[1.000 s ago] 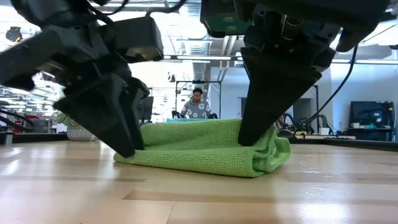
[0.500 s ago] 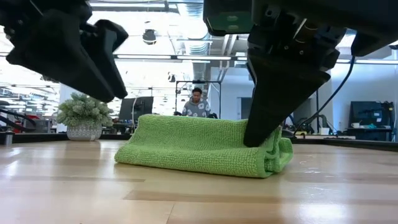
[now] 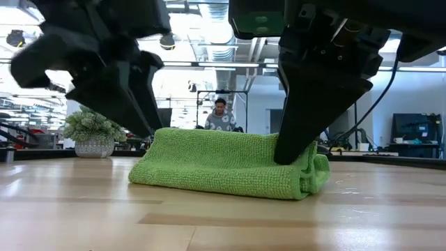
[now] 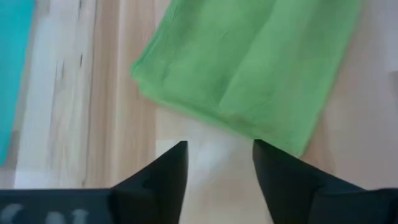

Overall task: Roll microfiber towels into tight, uniform cylinder then place into a basket
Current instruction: Roll the green microfiber cloth

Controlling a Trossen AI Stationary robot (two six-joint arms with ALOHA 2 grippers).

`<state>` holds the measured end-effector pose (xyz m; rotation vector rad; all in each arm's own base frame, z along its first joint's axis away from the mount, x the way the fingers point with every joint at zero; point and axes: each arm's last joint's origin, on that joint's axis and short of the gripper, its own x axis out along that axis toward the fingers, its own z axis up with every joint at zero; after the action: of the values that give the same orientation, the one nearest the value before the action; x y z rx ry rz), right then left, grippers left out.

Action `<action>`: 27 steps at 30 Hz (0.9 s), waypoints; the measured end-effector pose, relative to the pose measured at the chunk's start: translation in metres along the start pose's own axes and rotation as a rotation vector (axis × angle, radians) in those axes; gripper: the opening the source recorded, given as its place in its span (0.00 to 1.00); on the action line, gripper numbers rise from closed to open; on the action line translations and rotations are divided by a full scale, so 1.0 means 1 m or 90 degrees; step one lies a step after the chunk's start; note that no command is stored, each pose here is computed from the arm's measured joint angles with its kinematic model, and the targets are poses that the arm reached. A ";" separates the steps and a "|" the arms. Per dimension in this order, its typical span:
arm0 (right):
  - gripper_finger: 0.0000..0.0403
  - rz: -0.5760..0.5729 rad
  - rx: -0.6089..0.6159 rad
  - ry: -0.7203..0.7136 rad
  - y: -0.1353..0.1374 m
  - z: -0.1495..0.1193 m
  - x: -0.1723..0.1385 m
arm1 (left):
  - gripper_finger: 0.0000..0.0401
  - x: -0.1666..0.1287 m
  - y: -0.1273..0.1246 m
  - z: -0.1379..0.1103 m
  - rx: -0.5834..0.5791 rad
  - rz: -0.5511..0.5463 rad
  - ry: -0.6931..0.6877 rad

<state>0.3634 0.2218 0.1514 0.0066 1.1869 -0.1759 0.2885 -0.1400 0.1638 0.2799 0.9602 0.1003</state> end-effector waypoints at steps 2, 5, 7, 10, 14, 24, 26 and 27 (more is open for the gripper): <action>0.05 0.000 0.000 0.000 0.000 0.000 0.000 | 0.48 0.004 0.007 0.000 -0.009 -0.013 0.020; 0.02 0.000 -0.004 0.000 0.000 0.000 0.000 | 0.55 0.008 0.014 0.001 -0.004 -0.065 0.038; 0.02 0.000 -0.004 0.000 0.000 0.000 0.000 | 0.57 0.010 0.016 0.003 0.007 -0.100 0.037; 0.02 0.000 -0.004 0.000 0.000 0.000 0.000 | 0.59 0.010 0.015 0.006 0.033 -0.125 0.014; 0.05 0.000 -0.004 0.000 0.000 0.000 0.000 | 0.59 0.008 0.012 0.008 0.052 -0.133 0.002; 0.03 0.000 -0.005 0.000 0.000 0.000 0.000 | 0.58 0.007 0.015 0.016 0.073 -0.122 -0.026; 0.04 0.000 -0.004 -0.001 0.000 0.000 0.000 | 0.58 0.006 0.017 0.021 0.070 -0.120 -0.035; 0.05 0.000 -0.004 -0.001 0.000 0.000 0.000 | 0.58 0.005 0.018 0.023 0.067 -0.120 -0.039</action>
<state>0.3634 0.2218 0.1515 0.0004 1.1867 -0.1717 0.3113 -0.1260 0.1773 0.2869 0.9286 -0.1305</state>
